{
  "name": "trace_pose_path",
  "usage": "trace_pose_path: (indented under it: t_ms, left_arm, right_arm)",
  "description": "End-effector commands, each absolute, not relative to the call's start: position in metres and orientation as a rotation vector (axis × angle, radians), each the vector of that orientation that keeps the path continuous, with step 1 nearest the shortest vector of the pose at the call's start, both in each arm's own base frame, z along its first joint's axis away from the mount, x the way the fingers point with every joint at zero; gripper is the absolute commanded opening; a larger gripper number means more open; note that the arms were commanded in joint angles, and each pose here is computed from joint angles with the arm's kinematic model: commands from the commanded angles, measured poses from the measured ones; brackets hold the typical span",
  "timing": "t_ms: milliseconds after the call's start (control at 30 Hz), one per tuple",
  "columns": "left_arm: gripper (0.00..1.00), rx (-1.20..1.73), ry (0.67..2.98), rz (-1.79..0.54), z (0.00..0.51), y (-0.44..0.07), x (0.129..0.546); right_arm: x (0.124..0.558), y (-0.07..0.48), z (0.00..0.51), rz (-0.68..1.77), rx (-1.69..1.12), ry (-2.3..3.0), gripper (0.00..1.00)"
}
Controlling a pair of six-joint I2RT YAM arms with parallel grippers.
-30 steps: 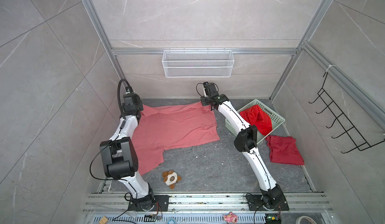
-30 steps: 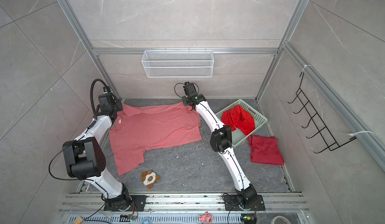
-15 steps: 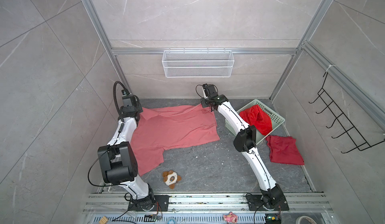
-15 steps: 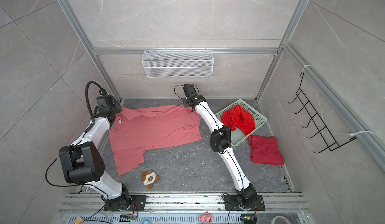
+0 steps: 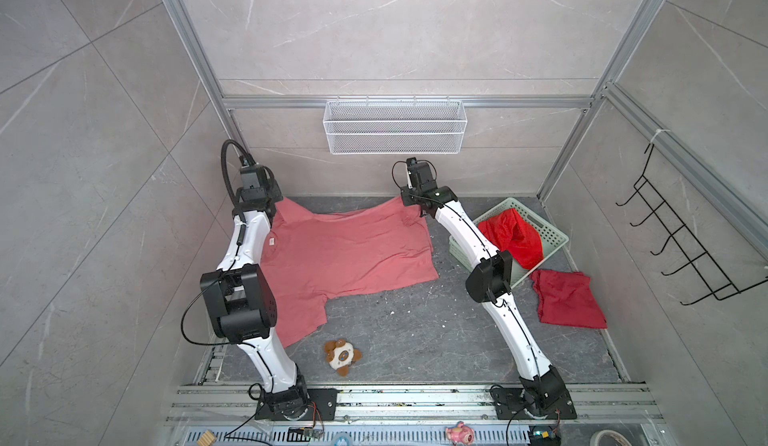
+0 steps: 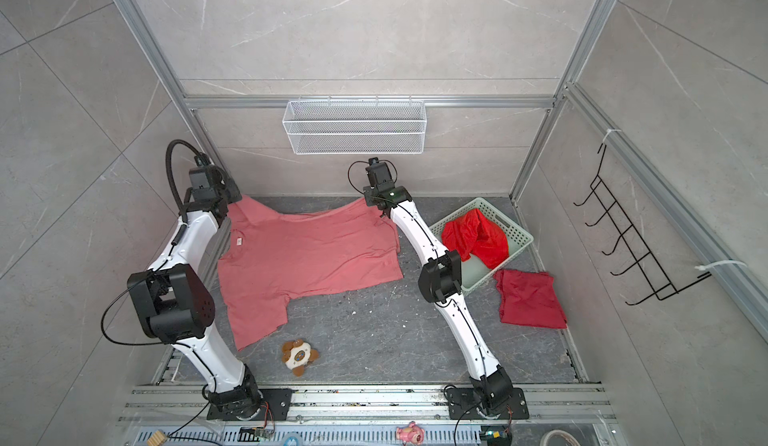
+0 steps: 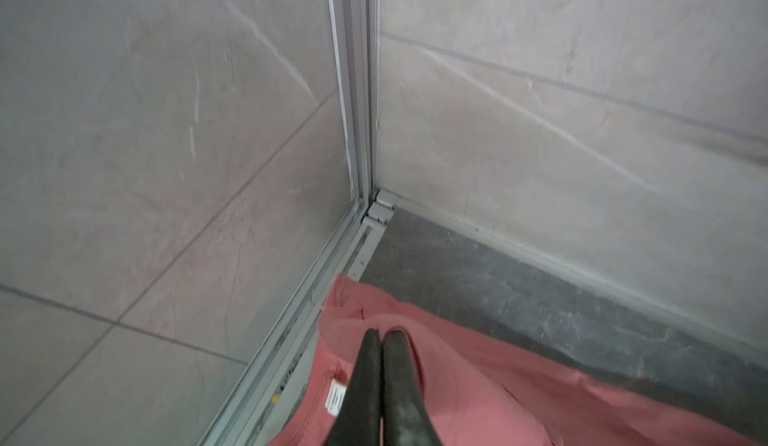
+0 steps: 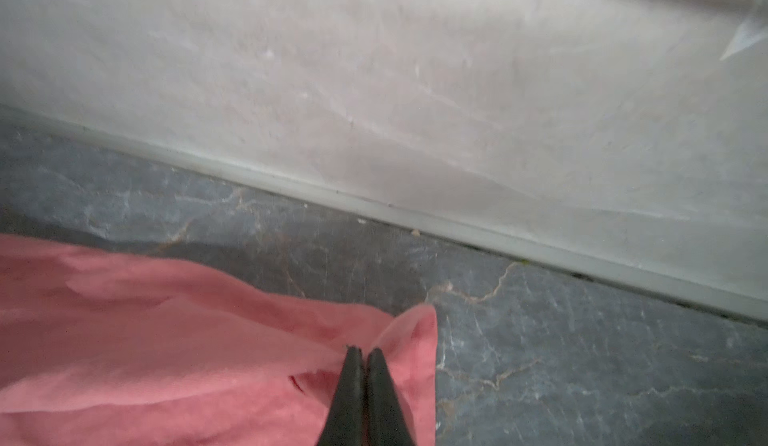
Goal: Fold and stack the t-shirts
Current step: 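Release the far edge and shift both grippers along the shirt's far side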
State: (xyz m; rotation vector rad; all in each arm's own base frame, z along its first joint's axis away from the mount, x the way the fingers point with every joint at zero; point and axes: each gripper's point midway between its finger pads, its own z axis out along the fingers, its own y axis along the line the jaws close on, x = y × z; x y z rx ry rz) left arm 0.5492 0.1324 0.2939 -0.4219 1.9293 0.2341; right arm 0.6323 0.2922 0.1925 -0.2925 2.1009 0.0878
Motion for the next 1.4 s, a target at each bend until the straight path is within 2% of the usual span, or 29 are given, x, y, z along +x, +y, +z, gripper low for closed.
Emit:
trace_pose_path:
  t_ms: [0,167,267,433,467,667,967,1367]
  left_arm:
    - [0.0,-0.417,1.856,0.235,0.325,0.136,0.548]
    - [0.0,-0.433,1.96,0.252,0.276,0.133,0.521]
    - [0.0,-0.443,2.047,0.243,0.237,0.127,0.499]
    - [0.0,-0.514,2.15,0.291,0.187,0.131,0.472]
    - [0.0,-0.529,2.162,0.303,0.179,0.133,0.467]
    - [0.0,-0.586,2.189,0.329,0.161,0.141,0.457]
    - [0.0,-0.687,2.166,0.36,0.163,0.164,0.443]
    - [0.0,-0.751,2.213,0.33,0.148,0.163,0.436]
  right_arm:
    - [0.639,0.291,0.213,0.135,-0.237,2.042,0.0]
    - [0.616,0.308,0.154,0.206,-0.335,2.219,0.0]
    - [0.596,0.312,0.113,0.166,-0.414,2.316,0.0]
    - [0.581,0.303,0.078,0.112,-0.415,2.381,0.0]
    - [0.58,0.301,0.09,0.111,-0.4,2.365,0.0]
    - [0.583,0.288,0.084,0.022,-0.379,2.37,0.0]
    - [0.603,0.26,0.117,-0.047,-0.284,2.306,0.0]
    - [0.595,0.26,0.101,-0.017,-0.318,2.359,0.0]
